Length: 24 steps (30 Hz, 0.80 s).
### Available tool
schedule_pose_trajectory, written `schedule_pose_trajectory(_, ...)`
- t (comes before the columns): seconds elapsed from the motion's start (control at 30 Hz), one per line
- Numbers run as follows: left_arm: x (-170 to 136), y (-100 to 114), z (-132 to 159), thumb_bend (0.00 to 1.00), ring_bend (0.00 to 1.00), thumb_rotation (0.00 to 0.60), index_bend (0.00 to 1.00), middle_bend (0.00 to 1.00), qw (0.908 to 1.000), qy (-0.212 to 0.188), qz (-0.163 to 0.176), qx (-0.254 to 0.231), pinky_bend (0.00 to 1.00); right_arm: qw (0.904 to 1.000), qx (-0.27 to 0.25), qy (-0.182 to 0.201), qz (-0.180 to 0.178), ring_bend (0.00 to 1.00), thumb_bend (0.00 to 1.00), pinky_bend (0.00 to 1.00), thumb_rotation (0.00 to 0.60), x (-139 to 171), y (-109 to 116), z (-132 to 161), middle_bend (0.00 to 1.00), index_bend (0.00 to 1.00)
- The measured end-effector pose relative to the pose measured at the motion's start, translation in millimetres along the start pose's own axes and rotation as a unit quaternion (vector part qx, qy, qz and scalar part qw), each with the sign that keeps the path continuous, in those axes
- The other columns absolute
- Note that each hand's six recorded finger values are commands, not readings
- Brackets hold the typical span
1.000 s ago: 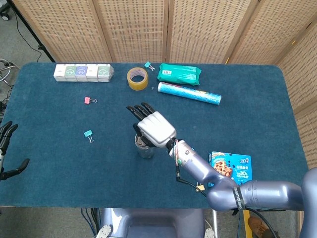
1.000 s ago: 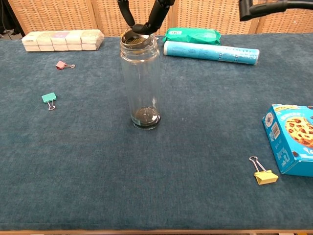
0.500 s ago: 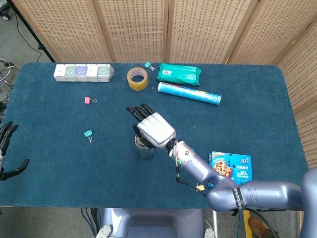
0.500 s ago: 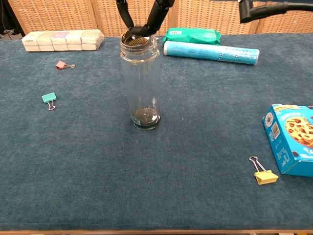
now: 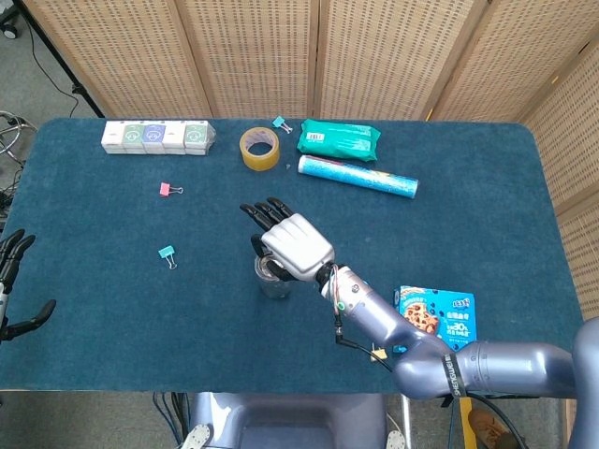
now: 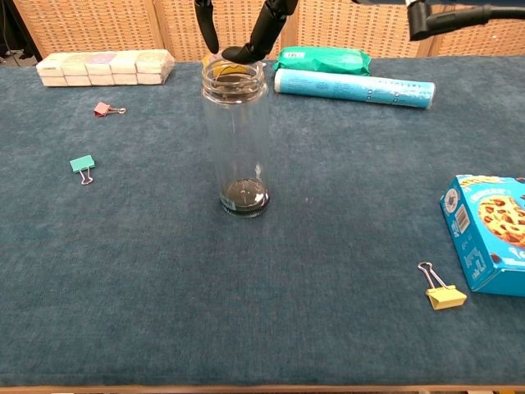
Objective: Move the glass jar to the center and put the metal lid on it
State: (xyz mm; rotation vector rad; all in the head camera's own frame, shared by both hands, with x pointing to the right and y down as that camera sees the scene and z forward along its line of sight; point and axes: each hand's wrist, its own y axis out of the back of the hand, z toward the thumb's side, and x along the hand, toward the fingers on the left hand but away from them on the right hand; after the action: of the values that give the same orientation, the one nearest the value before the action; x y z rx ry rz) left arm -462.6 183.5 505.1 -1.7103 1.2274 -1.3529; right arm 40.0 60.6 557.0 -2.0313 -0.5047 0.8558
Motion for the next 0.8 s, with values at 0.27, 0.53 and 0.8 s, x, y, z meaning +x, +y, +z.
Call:
schedule_pose_trajectory(0.27,0.1,-0.5,0.2,0.28,0.00,0.600,0.00,0.00,1.0000,0.000,-0.001,0.000,0.00,0.9999,0.002,-0.001,-0.012,0.00,0.52,0.00,0.600,5.3,8.1,-2.0,0.00,0.47)
schedule_pose_trajectory(0.53,-0.7,-2.1,0.8,0.28,0.00,0.600,0.00,0.00,1.0000,-0.001,-0.002,0.004,0.00,0.9991,0.015,-0.014,-0.037,0.00,0.39,0.00,0.600,24.0,23.1,-18.0,0.00,0.25)
schedule_pose_trajectory(0.8,-5.1,-4.7,3.0,0.26,0.00,0.600,0.00,0.00,0.9998,0.000,0.003,0.018,0.00,0.9902,0.066,-0.062,-0.106,0.00,0.00,0.00,0.600,70.9,38.4,-69.2,0.00,0.00)
